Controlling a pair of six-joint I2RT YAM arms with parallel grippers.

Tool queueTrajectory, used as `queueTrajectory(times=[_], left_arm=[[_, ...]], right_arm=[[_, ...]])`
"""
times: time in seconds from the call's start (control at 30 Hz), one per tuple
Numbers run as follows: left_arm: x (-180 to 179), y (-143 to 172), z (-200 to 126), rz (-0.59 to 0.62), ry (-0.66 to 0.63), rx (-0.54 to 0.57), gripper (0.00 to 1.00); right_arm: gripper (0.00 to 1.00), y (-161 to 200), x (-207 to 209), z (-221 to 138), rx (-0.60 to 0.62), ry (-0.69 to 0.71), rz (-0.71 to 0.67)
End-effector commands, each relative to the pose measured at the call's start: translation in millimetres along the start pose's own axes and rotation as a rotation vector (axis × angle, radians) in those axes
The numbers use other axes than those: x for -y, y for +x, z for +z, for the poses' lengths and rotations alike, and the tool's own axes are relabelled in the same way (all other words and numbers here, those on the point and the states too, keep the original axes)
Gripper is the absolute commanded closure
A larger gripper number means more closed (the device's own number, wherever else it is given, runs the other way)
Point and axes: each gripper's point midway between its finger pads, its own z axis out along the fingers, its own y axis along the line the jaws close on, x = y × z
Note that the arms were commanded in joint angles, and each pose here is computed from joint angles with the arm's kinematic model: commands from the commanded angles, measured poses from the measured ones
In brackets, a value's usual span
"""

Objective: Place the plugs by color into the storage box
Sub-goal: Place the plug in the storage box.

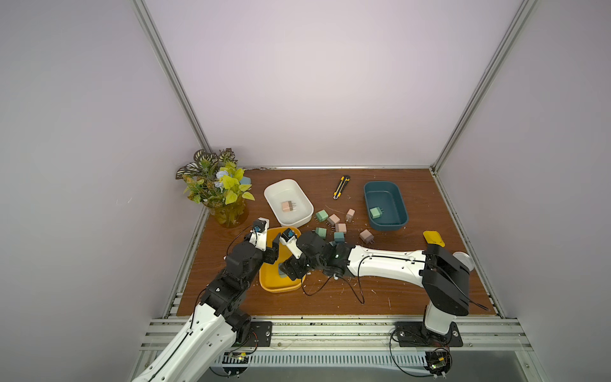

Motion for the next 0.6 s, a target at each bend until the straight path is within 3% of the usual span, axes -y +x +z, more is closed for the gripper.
queueTrajectory(times=[0.0,0.33,0.57], left_arm=[[7,-1,0,-0.001,0.033,0.008,0.32],[5,-4,-2,0.0,0.023,0.023,0.31],[15,-1,3,-0.003,0.075,0.012,0.3]], right_arm=[[0.26,-22,-7,-14,0.068,-0.005,-0.002],[0.3,-33,25,-42,0.16,0.153,0.02],[0.32,-34,69,-75,0.241,0.268,0.119]])
